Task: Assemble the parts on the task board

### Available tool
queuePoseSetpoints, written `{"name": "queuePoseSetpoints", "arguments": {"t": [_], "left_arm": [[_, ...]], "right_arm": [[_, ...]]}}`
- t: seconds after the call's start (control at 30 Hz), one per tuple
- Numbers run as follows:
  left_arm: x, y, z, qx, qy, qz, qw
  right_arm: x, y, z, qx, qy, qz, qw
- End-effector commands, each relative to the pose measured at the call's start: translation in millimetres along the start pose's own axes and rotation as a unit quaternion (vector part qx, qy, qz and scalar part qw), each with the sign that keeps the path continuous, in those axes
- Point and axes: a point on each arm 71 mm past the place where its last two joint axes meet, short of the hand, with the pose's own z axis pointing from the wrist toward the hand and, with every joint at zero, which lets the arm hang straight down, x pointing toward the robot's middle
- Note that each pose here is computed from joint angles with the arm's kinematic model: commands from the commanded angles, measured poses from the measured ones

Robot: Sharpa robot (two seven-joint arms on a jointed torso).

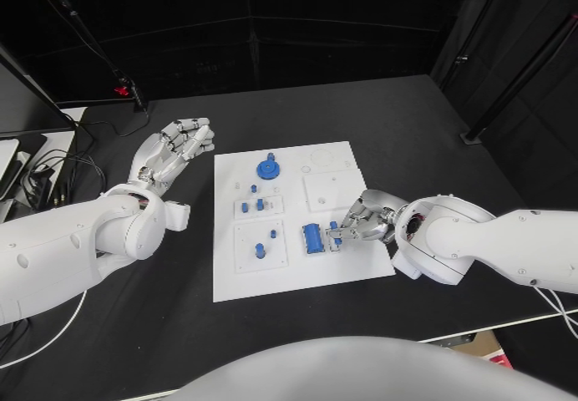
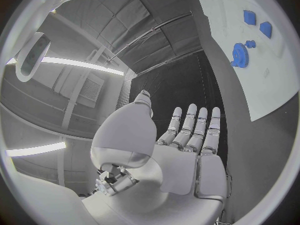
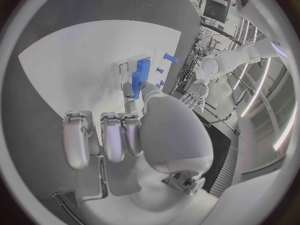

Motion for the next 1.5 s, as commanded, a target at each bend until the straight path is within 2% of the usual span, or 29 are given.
{"name": "queuePoseSetpoints", "arguments": {"t": [0.03,0.47,0.77,1.5], "left_arm": [[1.0,-2.3,0.8,0.010,0.004,-0.003,1.000],[0.6,-2.4,0.4,0.010,0.004,-0.003,1.000],[0.3,-2.4,0.0,0.010,0.004,-0.003,1.000],[-0.5,-2.5,-0.6,0.009,0.003,-0.003,1.000]], "right_arm": [[-0.4,1.4,1.0,0.000,-0.006,-0.038,0.999],[5.7,3.0,4.8,0.010,0.021,-0.079,0.997],[7.5,3.6,6.1,0.012,0.028,-0.089,0.996],[6.2,3.9,9.3,0.012,0.019,-0.091,0.996]]}}
